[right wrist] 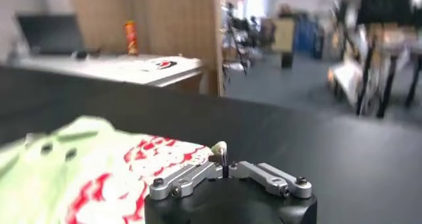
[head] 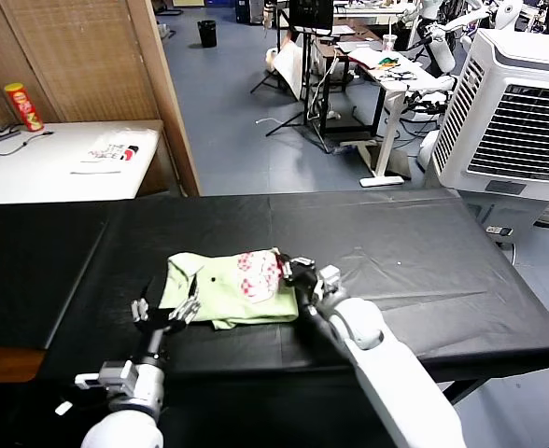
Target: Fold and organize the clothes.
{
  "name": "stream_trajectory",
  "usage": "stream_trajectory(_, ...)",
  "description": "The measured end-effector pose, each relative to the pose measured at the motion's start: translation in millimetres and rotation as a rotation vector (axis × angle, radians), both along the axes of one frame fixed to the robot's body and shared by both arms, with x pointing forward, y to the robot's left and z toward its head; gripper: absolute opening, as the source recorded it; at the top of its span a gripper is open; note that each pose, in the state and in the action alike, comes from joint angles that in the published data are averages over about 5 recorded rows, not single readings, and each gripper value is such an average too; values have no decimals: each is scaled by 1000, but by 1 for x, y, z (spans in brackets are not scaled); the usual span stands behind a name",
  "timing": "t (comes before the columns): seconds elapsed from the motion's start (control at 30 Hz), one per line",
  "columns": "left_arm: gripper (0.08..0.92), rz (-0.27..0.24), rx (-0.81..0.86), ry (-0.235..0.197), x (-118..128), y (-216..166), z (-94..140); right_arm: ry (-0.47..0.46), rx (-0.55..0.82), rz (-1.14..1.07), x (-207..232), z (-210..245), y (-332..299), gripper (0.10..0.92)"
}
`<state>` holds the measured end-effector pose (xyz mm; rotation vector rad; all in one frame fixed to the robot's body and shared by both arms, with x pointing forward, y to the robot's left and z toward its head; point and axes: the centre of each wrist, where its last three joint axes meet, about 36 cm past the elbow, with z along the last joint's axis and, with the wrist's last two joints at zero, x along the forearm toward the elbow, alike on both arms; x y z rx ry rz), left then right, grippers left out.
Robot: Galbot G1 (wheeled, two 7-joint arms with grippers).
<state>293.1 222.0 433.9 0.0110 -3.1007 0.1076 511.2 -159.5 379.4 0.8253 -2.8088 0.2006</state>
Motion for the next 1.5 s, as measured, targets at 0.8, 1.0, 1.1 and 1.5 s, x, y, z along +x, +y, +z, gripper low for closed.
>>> stream_trajectory(0.8,798,33,71,124,-49,30,-8,-156,-55,-293,-187,38,-93,798)
stream_trajectory(1.0,798,37,59,233,-79,39,-2,-84,-70,-419,-247,53,-98,798)
stream_trajectory(1.1,798,47,54,291,-90,44,2,-47,-76,-461,-274,59,-93,798)
stream_trajectory(1.5,798,43,67,381,-109,51,14,100,-96,-546,-326,66,-81,798)
